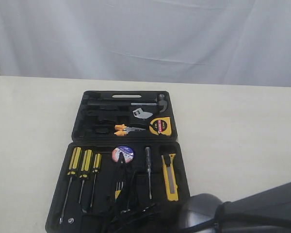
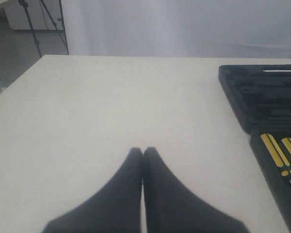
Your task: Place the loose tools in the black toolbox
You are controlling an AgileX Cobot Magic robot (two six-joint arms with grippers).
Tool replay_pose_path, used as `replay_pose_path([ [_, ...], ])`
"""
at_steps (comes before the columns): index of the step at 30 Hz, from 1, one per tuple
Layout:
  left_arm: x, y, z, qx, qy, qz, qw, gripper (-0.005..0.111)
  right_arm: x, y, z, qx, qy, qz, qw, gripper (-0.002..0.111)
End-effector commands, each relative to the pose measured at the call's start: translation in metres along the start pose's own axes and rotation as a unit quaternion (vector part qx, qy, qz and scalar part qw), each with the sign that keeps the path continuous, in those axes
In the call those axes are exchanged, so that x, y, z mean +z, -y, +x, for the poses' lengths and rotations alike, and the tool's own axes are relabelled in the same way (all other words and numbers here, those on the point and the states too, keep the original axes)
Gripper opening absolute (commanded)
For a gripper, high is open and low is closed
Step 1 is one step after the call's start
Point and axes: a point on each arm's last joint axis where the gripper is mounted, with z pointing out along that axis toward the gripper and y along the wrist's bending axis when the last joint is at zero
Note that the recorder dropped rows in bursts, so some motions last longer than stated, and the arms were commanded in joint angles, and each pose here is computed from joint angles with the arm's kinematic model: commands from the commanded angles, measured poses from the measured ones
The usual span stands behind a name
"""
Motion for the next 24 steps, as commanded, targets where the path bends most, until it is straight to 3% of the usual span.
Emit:
replay_pose_path([
  [1,0.0,0.001,0.0,-0.005,0.004,0.004,1.0,0.0,0.009,-0.007,0.005,0.001,-0.017,-0.01,1.0,0.007],
  [2,0.0,0.001,0.0,-0.005,0.004,0.004,1.0,0.0,0.009,-0.007,0.005,0.001,-0.017,-0.01,1.0,0.0],
  [6,0.0,0.001,0.0,-0.005,0.004,0.004,1.0,0.0,-0.002,-0.002,0.004,0.009,-0.013,0.001,1.0,0.0],
  [15,0.0,0.001,0.0,-0.005,0.004,0.004,1.0,0.0,-0.091,0.008,-0.016,-0.005,0.043,0.012,0.999,0.0],
  [19,0.0,0.001,0.0,-0.005,0.004,0.004,1.0,0.0,-0.137,0.03,-0.027,-0.018,0.029,0.019,0.999,0.0],
  [24,0.0,0.001,0.0,-0.005,0.004,0.004,1.0,0.0,-0.176,0.066,-0.045,-0.026,0.074,0.017,0.997,0.0],
])
